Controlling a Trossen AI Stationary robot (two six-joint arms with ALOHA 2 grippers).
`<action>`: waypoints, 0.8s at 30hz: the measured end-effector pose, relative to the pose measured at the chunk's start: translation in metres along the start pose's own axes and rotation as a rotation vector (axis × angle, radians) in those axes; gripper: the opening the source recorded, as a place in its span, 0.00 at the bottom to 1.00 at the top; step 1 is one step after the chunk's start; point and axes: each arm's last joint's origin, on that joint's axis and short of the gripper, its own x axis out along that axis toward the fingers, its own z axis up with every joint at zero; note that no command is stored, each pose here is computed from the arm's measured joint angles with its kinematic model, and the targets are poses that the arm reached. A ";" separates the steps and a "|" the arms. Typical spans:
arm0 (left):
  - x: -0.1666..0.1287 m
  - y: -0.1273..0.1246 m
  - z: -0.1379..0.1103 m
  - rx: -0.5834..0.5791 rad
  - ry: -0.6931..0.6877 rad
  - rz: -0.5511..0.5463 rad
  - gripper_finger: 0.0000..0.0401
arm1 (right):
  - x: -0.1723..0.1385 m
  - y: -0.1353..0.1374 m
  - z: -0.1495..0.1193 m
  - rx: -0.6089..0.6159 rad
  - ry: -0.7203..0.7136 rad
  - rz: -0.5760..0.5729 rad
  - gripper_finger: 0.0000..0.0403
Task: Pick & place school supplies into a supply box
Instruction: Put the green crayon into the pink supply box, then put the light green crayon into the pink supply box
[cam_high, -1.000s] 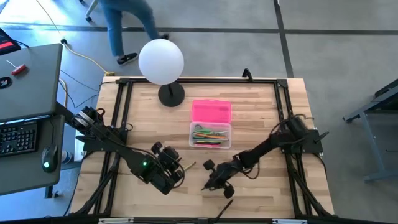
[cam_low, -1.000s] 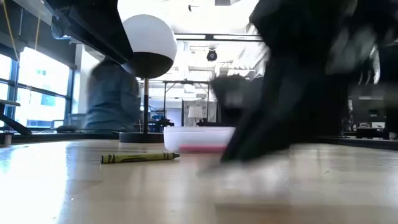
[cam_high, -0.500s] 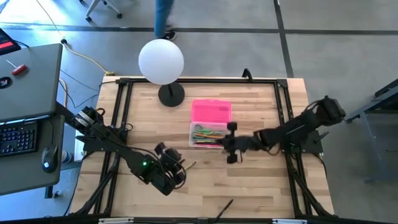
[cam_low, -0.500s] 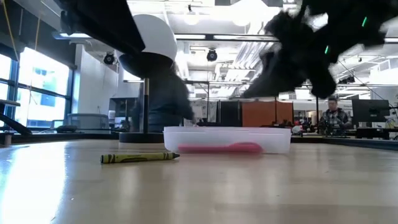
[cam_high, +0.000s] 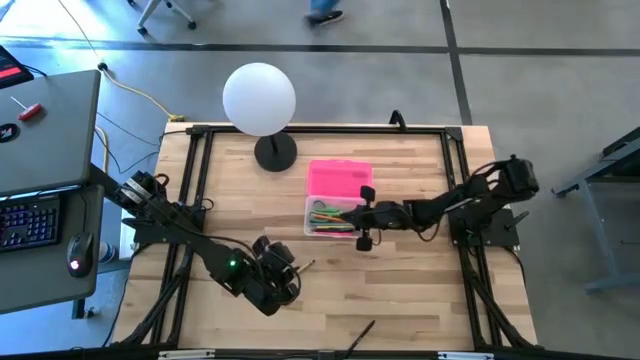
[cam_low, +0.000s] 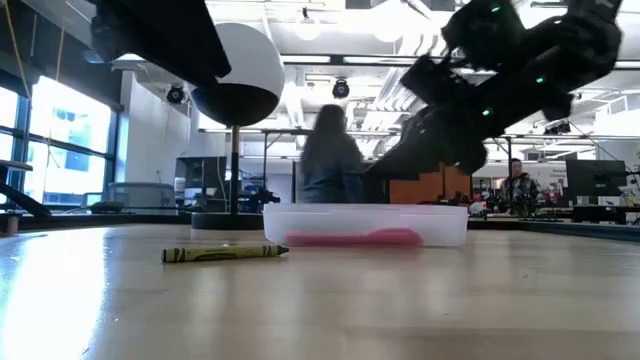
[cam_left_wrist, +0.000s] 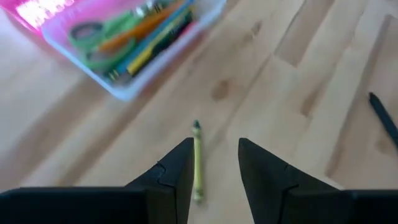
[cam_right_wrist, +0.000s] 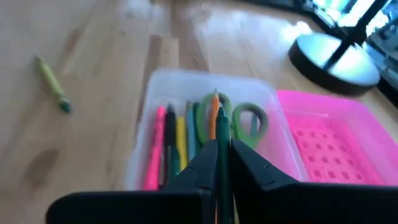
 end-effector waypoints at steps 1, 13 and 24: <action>0.000 0.000 0.000 -0.024 0.017 -0.009 0.39 | 0.004 0.000 0.000 0.005 0.012 -0.004 0.04; 0.004 -0.001 -0.005 -0.100 0.121 -0.041 0.39 | 0.013 0.000 -0.004 0.028 0.047 -0.011 0.10; 0.069 0.004 -0.022 -0.074 0.186 0.023 0.39 | 0.012 0.008 -0.002 0.034 0.028 0.012 0.13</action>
